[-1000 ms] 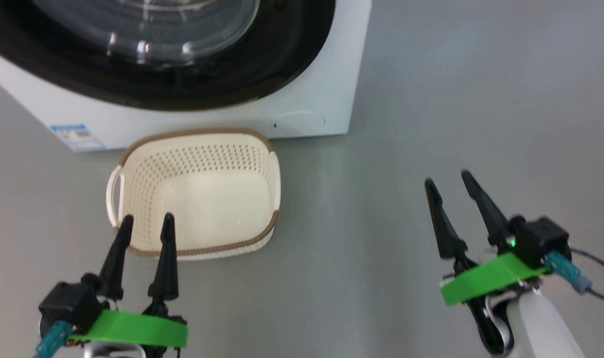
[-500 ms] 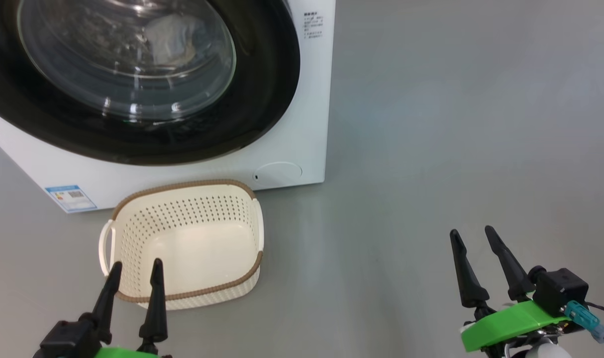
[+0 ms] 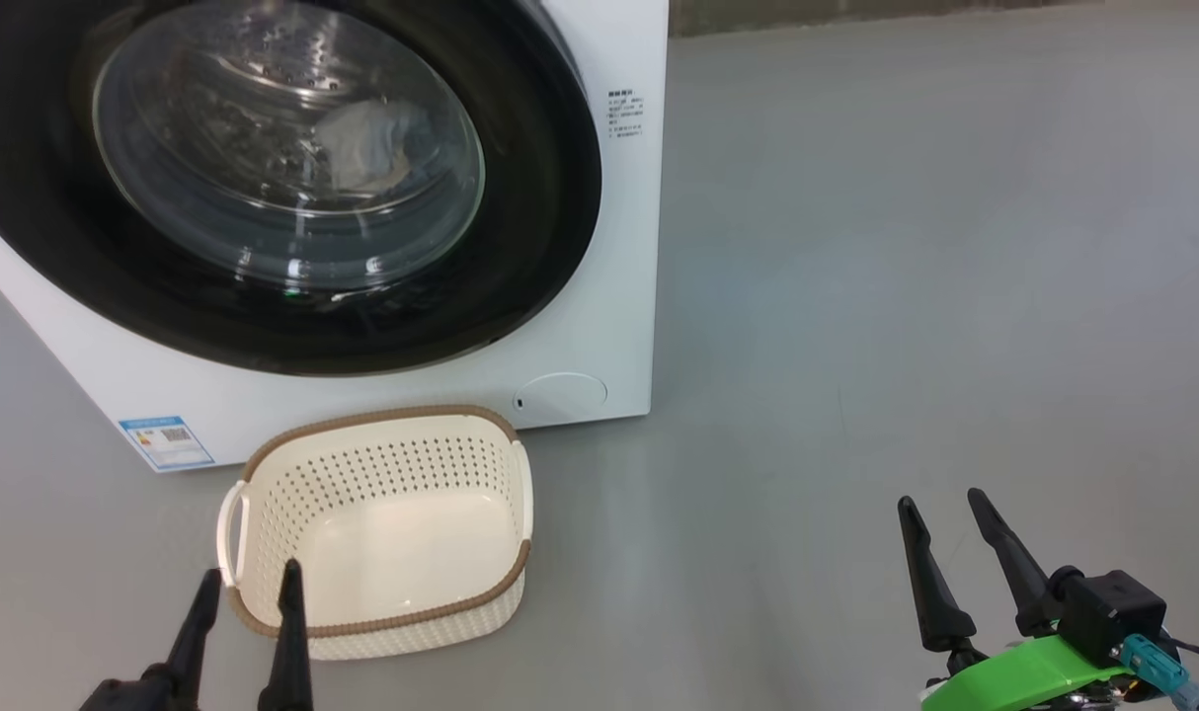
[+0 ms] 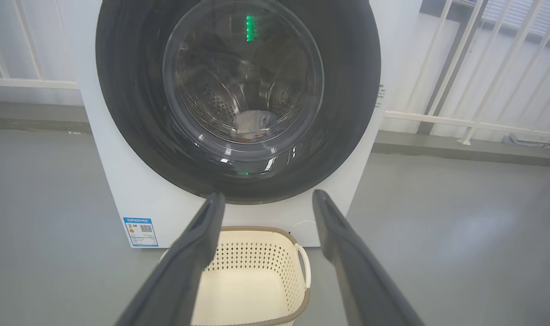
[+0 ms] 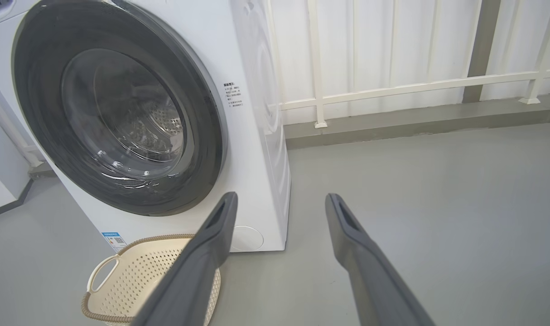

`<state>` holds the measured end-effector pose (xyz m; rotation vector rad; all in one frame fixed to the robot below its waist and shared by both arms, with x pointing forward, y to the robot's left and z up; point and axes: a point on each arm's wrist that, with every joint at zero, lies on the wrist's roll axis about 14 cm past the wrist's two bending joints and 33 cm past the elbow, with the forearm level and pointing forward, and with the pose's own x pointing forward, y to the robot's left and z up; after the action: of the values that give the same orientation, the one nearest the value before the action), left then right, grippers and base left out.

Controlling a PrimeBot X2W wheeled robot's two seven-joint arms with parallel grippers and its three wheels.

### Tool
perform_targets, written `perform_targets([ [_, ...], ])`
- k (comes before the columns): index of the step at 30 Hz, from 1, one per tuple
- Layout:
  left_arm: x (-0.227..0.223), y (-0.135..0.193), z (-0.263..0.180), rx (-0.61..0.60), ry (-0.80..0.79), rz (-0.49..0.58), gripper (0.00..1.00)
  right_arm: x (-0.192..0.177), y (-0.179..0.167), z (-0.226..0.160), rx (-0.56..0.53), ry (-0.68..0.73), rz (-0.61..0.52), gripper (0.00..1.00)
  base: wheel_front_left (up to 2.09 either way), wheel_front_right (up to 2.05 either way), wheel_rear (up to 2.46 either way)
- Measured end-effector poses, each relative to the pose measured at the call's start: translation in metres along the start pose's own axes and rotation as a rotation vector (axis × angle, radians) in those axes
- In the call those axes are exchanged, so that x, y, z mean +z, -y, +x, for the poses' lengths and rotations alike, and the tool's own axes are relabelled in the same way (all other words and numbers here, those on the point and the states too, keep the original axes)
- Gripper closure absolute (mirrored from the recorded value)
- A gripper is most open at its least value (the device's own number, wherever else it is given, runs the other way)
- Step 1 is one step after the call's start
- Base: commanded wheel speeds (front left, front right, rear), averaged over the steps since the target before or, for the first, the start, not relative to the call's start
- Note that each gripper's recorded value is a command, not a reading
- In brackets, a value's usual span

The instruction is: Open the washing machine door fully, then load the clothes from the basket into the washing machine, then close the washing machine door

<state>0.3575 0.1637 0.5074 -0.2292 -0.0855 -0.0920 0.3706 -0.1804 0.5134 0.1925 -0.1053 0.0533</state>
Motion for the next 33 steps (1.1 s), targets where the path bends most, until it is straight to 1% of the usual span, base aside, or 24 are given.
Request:
perform_targets([
  [4,0.002,-0.010,-0.006,0.029,0.005,0.010,0.00,0.004,-0.001,-0.004,0.002,0.010,-0.002,0.00,0.00,0.00,0.00],
  [13,0.003,-0.018,-0.012,0.058,0.004,0.020,0.00,0.011,-0.006,-0.002,0.019,0.031,-0.009,0.00,0.00,0.00,0.00],
  [33,0.002,-0.020,-0.013,0.063,0.002,0.015,0.00,0.009,-0.007,-0.001,0.020,0.026,-0.007,0.00,0.00,0.00,0.00],
])
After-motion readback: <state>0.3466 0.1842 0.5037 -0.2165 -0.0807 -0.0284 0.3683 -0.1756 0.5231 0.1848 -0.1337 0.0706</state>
